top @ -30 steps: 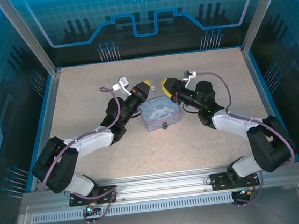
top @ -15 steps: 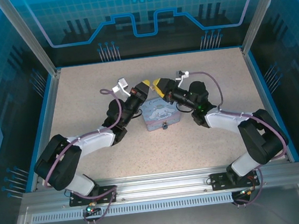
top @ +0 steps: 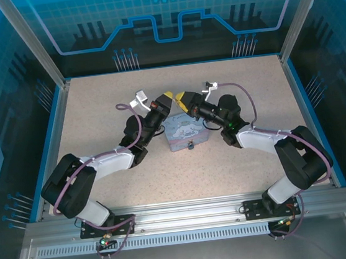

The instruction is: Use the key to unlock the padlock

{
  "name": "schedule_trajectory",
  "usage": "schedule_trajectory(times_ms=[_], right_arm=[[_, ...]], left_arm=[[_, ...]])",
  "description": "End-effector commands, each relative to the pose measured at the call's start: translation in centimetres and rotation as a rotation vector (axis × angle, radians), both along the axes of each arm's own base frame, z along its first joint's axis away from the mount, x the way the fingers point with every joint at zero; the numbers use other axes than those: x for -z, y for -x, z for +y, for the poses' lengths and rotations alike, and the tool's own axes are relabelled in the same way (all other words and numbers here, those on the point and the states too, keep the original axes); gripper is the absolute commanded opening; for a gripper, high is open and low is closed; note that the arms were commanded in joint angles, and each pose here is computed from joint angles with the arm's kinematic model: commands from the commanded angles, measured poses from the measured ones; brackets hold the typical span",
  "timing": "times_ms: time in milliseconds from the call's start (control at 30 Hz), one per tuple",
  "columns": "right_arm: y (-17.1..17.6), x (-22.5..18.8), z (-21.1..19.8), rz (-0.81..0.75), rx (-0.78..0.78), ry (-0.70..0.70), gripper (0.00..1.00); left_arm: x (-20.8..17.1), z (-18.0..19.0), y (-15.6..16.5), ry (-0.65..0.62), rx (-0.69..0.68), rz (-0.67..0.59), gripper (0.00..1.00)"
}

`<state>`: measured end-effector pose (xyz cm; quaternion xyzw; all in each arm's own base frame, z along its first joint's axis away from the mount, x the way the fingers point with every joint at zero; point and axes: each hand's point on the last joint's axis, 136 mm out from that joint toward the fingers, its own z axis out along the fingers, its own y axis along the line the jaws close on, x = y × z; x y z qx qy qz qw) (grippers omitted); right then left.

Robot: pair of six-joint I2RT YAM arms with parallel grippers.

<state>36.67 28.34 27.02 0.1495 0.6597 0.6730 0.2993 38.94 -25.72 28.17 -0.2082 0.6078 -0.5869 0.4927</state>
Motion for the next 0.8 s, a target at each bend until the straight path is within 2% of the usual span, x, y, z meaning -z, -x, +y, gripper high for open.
schedule_trajectory(times_ms=[0, 433, 767], right_arm=[[0.4, -0.8, 0.6, -0.040, -0.019, -0.012, 0.29], [0.8, 0.0, 1.2, -0.027, -0.042, 0.000, 0.21], [0.9, 0.3, 1.3, -0.025, -0.048, 0.006, 0.19]], left_arm=[[-0.4, 0.1, 0.0, 0.027, -0.019, -0.023, 0.00], [-0.2, 0.2, -0.1, 0.026, -0.026, -0.018, 0.00], [-0.2, 0.2, -0.2, 0.022, -0.030, -0.016, 0.00]])
